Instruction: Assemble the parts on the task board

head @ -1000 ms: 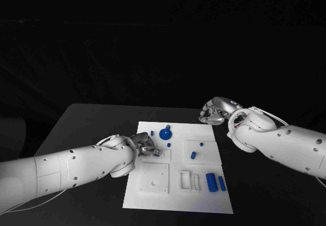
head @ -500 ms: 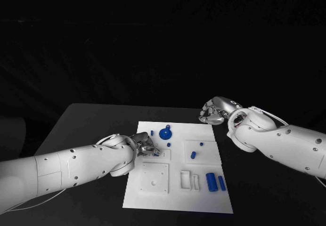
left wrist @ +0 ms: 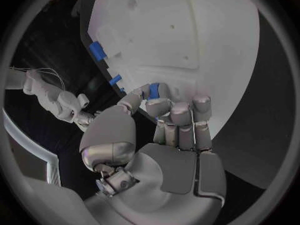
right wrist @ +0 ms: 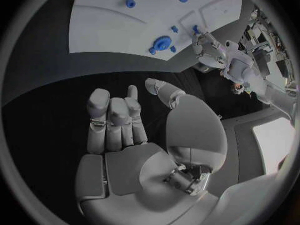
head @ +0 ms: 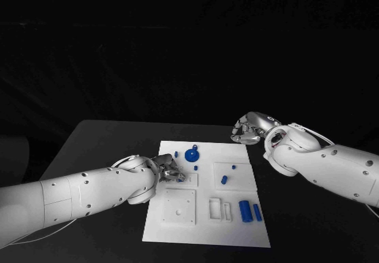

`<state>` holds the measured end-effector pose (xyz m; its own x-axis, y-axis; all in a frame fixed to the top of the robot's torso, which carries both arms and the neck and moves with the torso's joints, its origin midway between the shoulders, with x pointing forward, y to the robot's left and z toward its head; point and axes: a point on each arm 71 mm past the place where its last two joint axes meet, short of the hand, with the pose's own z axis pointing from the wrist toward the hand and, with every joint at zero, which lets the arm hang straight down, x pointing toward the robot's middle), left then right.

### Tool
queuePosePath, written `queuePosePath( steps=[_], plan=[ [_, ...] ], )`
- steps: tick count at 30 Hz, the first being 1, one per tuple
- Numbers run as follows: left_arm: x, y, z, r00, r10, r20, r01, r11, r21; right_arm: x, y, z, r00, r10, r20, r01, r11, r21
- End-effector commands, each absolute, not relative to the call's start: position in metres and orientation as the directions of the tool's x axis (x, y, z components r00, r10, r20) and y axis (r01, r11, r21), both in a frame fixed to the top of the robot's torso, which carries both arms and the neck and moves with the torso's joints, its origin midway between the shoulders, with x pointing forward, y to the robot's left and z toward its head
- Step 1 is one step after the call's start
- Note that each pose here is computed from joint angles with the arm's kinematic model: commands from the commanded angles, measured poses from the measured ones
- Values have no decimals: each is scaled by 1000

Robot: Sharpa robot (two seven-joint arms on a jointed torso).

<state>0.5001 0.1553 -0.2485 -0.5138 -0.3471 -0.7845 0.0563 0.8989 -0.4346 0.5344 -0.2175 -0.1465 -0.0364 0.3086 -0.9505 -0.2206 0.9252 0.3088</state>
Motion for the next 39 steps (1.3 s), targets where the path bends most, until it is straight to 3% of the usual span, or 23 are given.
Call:
queuePosePath(
  steps=[1, 15, 30, 39],
  plan=[
    [497, 151, -254, -552, -314, -772, 62, 908, -414, 534, -216, -147, -44, 301, -953, -230, 925, 302],
    [500, 148, -253, -559, -305, -771, 64, 911, -407, 534, -215, -147, -45, 301, -953, -231, 924, 303],
    [499, 141, -255, -624, -241, -743, 86, 925, -371, 534, -215, -147, -48, 300, -953, -231, 925, 303],
    [500, 140, -253, -614, -250, -749, 83, 923, -377, 534, -215, -147, -48, 300, -953, -231, 925, 303]
  ],
)
